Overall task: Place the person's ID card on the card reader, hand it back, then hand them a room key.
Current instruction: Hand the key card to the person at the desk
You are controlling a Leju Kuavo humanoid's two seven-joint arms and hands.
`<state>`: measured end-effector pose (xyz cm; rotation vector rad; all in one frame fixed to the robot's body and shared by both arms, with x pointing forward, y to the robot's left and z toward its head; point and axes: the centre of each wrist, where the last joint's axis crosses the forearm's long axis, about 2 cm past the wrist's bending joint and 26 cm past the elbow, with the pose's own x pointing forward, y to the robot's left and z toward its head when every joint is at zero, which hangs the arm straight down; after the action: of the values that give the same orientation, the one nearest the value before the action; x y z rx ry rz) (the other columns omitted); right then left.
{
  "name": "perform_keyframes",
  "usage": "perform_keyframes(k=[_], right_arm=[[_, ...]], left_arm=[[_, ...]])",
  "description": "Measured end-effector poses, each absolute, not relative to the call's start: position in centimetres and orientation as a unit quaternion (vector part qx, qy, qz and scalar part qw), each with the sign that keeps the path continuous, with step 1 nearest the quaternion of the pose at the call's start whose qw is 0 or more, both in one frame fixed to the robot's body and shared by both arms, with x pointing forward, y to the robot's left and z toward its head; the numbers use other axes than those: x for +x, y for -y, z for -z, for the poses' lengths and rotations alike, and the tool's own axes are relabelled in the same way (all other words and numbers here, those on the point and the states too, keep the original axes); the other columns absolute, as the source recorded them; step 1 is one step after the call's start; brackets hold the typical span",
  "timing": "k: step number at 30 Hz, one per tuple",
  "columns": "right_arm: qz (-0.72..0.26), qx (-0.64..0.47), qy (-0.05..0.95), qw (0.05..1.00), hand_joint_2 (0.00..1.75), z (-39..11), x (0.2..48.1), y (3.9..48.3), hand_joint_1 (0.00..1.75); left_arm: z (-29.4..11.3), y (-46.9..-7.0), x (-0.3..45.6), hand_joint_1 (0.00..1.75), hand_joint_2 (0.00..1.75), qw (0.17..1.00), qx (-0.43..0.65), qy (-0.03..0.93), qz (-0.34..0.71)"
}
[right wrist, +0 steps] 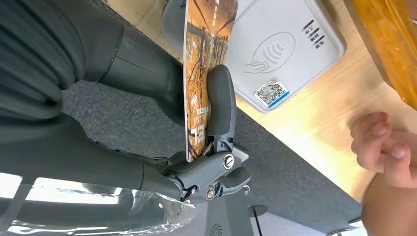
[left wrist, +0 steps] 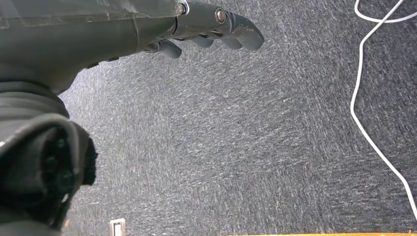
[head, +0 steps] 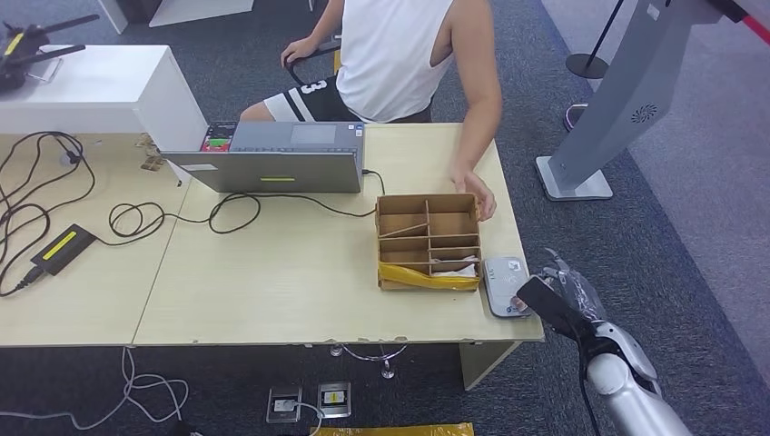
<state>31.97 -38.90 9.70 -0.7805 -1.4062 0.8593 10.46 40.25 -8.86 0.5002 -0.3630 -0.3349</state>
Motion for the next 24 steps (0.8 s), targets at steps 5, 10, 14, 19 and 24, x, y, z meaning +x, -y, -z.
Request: perform_keyframes(k=[5, 10, 14, 19, 24], right_arm=[[-0.373, -0.338, 0.609, 0.613, 1.75, -9.6, 32.0, 38.8, 1.75], [-0.372, -0.34, 0.61, 0.611, 1.75, -9.6, 32.1, 38.7, 1.75], [-0.371, -0.342, 0.613, 0.608, 1.75, -9.9, 32.4, 38.7, 1.75], [-0.369, -0.344, 0.615, 0.606, 1.75, -10.3, 32.7, 38.7, 1.75], [-0.361, -0.349, 0.623, 0.599, 1.75, -11.1, 33.4, 38.8, 1.75]], left_arm=[[8.9, -40.2, 10.5, 0.0, 0.0, 0.939, 0.245, 0.178, 0.164], [8.8, -40.2, 10.6, 0.0, 0.0, 0.939, 0.245, 0.179, 0.164], [8.8, -40.2, 10.6, 0.0, 0.0, 0.939, 0.245, 0.179, 0.164], [8.8, -40.2, 10.6, 0.0, 0.0, 0.939, 0.245, 0.179, 0.164], [8.8, -40.2, 10.7, 0.0, 0.0, 0.939, 0.245, 0.18, 0.164]])
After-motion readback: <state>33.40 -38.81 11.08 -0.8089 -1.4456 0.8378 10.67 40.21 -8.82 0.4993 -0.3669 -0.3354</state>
